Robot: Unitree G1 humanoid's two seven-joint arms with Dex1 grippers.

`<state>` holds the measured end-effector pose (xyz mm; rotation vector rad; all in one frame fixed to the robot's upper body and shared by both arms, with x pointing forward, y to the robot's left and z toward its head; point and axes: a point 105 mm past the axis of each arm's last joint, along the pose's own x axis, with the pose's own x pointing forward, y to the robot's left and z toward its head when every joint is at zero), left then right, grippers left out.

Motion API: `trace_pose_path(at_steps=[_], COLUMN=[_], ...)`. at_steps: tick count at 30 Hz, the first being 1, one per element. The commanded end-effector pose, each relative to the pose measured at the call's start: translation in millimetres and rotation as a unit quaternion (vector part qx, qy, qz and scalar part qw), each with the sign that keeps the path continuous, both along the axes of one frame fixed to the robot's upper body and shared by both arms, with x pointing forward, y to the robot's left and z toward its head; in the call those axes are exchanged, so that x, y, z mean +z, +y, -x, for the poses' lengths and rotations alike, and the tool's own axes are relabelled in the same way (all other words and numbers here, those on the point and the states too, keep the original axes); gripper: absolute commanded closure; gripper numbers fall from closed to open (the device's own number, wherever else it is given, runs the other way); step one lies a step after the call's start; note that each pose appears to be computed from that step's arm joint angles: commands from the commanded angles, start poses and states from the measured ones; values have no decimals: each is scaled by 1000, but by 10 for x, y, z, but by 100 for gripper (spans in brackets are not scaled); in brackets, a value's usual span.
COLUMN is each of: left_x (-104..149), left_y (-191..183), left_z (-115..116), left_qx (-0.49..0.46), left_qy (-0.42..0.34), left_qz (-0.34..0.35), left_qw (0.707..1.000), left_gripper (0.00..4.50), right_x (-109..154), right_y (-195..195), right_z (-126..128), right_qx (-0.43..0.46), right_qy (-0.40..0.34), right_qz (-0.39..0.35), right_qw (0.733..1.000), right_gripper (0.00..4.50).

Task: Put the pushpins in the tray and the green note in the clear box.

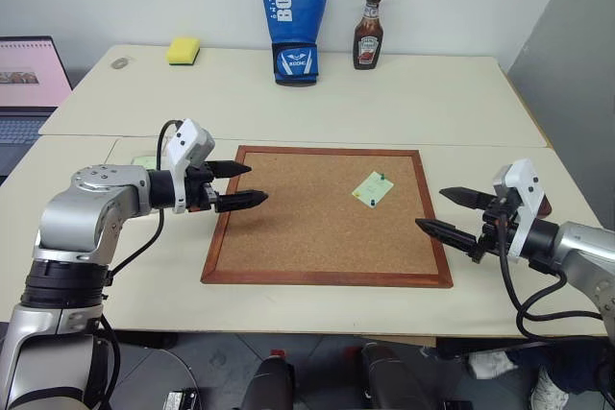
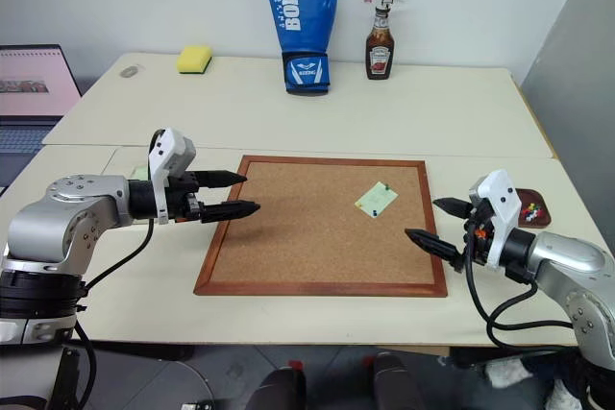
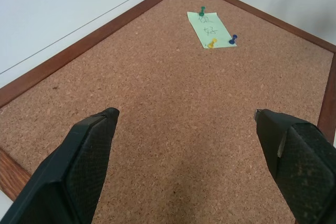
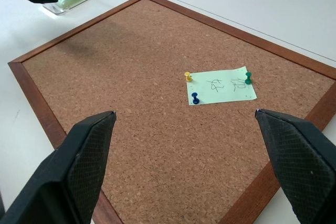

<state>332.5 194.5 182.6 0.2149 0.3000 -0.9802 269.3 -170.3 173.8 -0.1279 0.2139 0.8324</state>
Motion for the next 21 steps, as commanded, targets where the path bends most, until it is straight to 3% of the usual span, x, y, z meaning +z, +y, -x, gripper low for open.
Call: trace_pose_path(at_steps=[1,21], left_x=[152,92], left_y=[-20,-57], left_z=[-13,-68], left_qx=[-11,-12], left_qy=[-32,-27], left_qz=[-9,-13], left_qw=[999,999], left_gripper=[9,9], right_x=[125,98], right_y=[-30,-33], right_z=[14,3], right_qx=[1,-7], right_qy=[-24,-21], right_qz=[-2,1], right_qw=[1000,1000], right_gripper=[0,0])
